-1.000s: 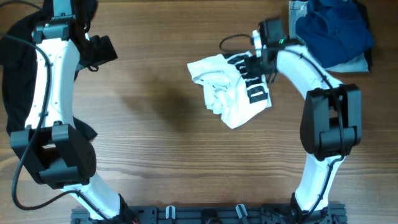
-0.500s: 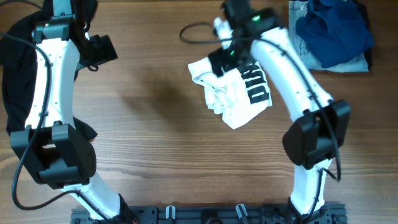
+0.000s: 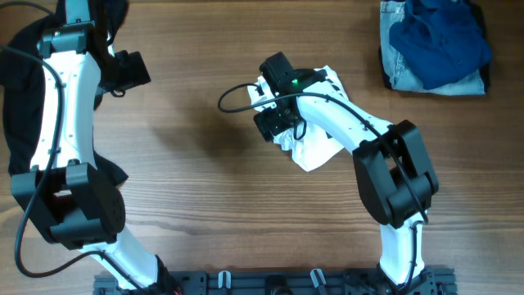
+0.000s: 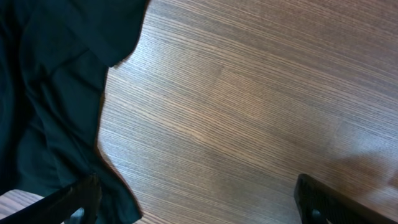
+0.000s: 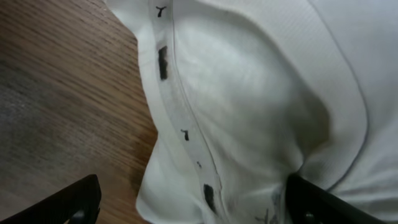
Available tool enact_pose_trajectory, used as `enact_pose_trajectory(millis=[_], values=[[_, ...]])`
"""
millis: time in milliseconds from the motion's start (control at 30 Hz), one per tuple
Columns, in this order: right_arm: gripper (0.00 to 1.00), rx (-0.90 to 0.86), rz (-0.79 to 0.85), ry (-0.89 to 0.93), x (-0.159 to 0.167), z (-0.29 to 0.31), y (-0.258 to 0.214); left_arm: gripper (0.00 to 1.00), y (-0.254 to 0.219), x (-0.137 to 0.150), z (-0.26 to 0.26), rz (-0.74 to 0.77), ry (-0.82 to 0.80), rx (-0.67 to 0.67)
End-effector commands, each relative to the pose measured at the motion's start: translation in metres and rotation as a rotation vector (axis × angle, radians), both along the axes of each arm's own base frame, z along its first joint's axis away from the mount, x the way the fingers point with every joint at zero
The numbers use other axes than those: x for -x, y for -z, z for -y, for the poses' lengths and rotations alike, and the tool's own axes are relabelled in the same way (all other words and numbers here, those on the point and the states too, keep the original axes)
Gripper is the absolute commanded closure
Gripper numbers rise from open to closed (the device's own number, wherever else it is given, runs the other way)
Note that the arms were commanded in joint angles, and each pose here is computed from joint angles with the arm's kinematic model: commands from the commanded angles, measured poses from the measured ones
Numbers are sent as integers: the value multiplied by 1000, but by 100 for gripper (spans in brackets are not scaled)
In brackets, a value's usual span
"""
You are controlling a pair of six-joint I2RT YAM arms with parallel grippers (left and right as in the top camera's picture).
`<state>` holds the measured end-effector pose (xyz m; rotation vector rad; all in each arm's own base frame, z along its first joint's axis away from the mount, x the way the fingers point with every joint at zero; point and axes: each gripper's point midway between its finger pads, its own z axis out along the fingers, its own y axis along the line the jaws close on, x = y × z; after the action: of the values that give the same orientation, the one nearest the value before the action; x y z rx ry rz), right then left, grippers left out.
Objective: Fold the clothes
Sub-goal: 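Lift the bundle and carry it with the right gripper to the top-right stack, then place the white shirt on top of the blue clothes stack and release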
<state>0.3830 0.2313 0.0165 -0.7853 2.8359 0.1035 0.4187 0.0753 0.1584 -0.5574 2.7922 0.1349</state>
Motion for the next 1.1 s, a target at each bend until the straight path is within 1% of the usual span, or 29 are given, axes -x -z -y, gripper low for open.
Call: enact_pose_trajectory(millis=[0, 33, 67, 100, 133, 167, 200, 300, 367, 467, 567, 633, 733, 800, 867, 900, 1000, 1067], values=[[8, 76, -45, -17, 11, 13, 34, 0, 3, 0, -5, -13, 8, -16], [12, 97, -46, -11, 12, 17, 40, 0, 3, 0, -5, -13, 7, -15], [31, 148, -39, 26, 12, 28, 49, 0, 3, 0, -4, -12, 3, -11], [56, 196, -31, 60, 12, 39, 54, 0, 3, 1, -4, -15, 3, -11], [76, 212, -32, 62, 13, 42, 56, 0, 3, 1, -4, -16, 3, -11], [92, 214, -35, 81, 14, 44, 56, 0, 3, 1, -4, -17, 3, -10], [96, 214, -34, 94, 13, 46, 56, 0, 3, 1, -4, -18, 3, -10], [96, 203, -24, 131, 6, 51, 48, 0, 3, 2, -4, -20, 3, -10], [96, 189, -4, 155, -4, 57, 32, 0, 3, 2, -4, -20, 3, -10], [95, 143, 74, 214, -33, 68, -28, 0, 3, 2, -4, -19, 3, -10], [96, 86, 167, 286, -54, 90, -105, 0, 3, 2, -4, -19, 3, -10], [95, 50, 244, 325, -63, 111, -157, 0, 3, 2, -4, -19, 3, -10], [96, 10, 343, 375, -69, 133, -207, 0, 3, 1, -4, -18, 3, -10], [96, -25, 424, 450, -73, 158, -243, 0, 3, 1, -4, -18, 3, -10], [96, -77, 497, 604, -75, 195, -273, 0, 3, 1, -4, -18, 3, -10], [96, -108, 521, 711, -73, 216, -283, 0, 3, 2, -4, -19, 3, -10], [96, -192, 549, 1006, -62, 269, -300, 0, 3, 2, -4, -19, 3, -10], [96, -269, 576, 1252, -52, 309, -310, 0, 3, 2, -4, -19, 2, -10]])
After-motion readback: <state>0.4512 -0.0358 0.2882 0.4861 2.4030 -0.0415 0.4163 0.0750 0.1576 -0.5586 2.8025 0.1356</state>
